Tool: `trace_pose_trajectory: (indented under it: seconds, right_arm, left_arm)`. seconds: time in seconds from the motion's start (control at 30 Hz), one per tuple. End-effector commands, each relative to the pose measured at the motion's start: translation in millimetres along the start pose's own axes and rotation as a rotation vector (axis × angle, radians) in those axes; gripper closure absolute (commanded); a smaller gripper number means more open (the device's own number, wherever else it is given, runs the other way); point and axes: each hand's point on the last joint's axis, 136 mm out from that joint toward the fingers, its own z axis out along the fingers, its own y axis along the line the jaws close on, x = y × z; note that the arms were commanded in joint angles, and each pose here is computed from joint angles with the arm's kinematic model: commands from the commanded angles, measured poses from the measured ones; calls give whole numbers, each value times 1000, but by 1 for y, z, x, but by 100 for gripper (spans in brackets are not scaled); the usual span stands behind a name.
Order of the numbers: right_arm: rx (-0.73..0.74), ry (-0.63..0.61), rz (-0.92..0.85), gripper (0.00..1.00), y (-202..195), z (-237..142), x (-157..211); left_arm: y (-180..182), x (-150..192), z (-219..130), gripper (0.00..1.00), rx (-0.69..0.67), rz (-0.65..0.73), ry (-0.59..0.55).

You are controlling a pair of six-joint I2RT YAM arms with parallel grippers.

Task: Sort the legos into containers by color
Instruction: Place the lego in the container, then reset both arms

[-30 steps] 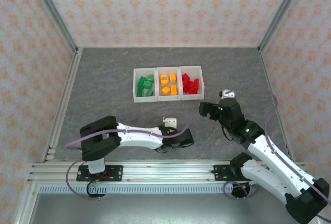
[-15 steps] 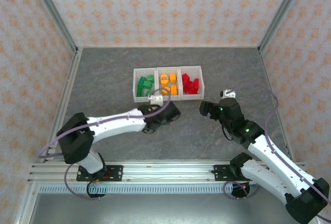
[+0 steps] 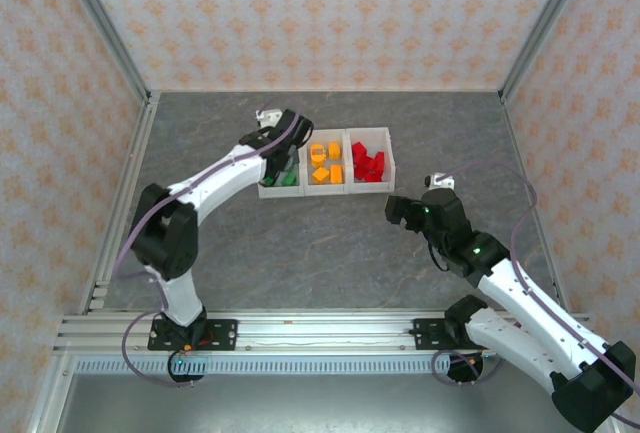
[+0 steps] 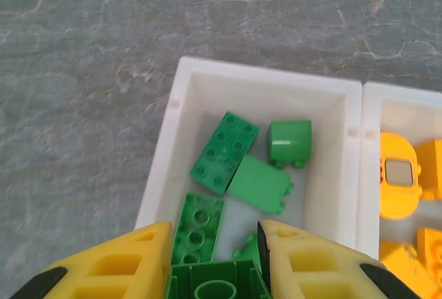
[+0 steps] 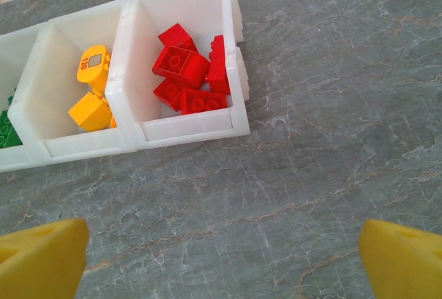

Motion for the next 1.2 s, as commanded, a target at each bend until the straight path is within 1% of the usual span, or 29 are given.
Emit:
trace_pose_trajectory:
  seconds: [0.0, 0.03, 0.07, 0.1, 0.2, 0.27, 0.3, 0.33, 0.4, 0.43, 0.47, 0.57, 0.7, 0.8, 0.87, 0.97, 1.07, 1.1, 1.17]
  right_arm:
    - [14, -2, 0, 0, -2, -1, 1]
    - [13, -1, -1, 0, -2, 0, 1]
    - [12, 3, -4, 0, -1, 1, 2]
    - [11, 4, -3, 0, -1, 1, 1]
    - [10, 14, -9, 0, 0, 3, 3]
    - [6, 22, -13, 0, 1, 4, 4]
    - [4, 25, -15, 0, 2, 5, 5]
    - [3, 28, -16, 1, 2, 5, 5]
    - [4, 36, -18, 0, 3, 7, 6]
    - [6, 41, -21, 0, 2, 8, 7]
    - [10, 46, -21, 0, 2, 9, 8]
    - [19, 46, -21, 0, 1, 9, 8]
    - [57, 18, -12, 0, -4, 6, -1]
    - [99, -59, 7, 0, -11, 2, -18]
    - [103, -144, 35, 0, -12, -2, -33]
    - [134, -309, 86, 0, -19, -11, -60]
    - [239, -471, 134, 0, -42, -19, -77]
    - [307, -527, 150, 0, -56, -23, -80]
    - [383, -626, 117, 0, -73, -28, -84]
  left_arm:
    - [-14, -6, 9, 72, 17, 66, 20]
    - [-17, -8, 8, 71, 24, 68, 21]
    - [-20, -1, 18, 69, 19, 81, 42]
    - [-21, 1, 21, 66, 20, 84, 48]
    - [-18, 5, 25, 48, 15, 81, 57]
    - [-14, 5, 24, 39, 24, 68, 50]
    - [-11, 8, 26, 35, 24, 67, 54]
    - [-7, -1, 17, 32, 38, 51, 32]
    - [2, -5, 13, 28, 36, 41, 23]
    - [8, -7, 10, 23, 32, 41, 18]
    - [16, -11, 5, 18, 27, 38, 4]
    - [33, -21, -12, 12, 30, 34, -60]
    - [58, -35, -42, 6, 32, 29, -200]
    - [80, -40, -64, 2, 43, 2, -339]
    - [95, -37, -78, 1, 64, -47, -434]
    - [120, -25, -91, 1, 99, -140, -550]
    - [145, -9, -101, 1, 109, -218, -660]
    - [156, -2, -106, 1, 95, -253, -690]
    - [175, 9, -113, 1, 75, -300, -748]
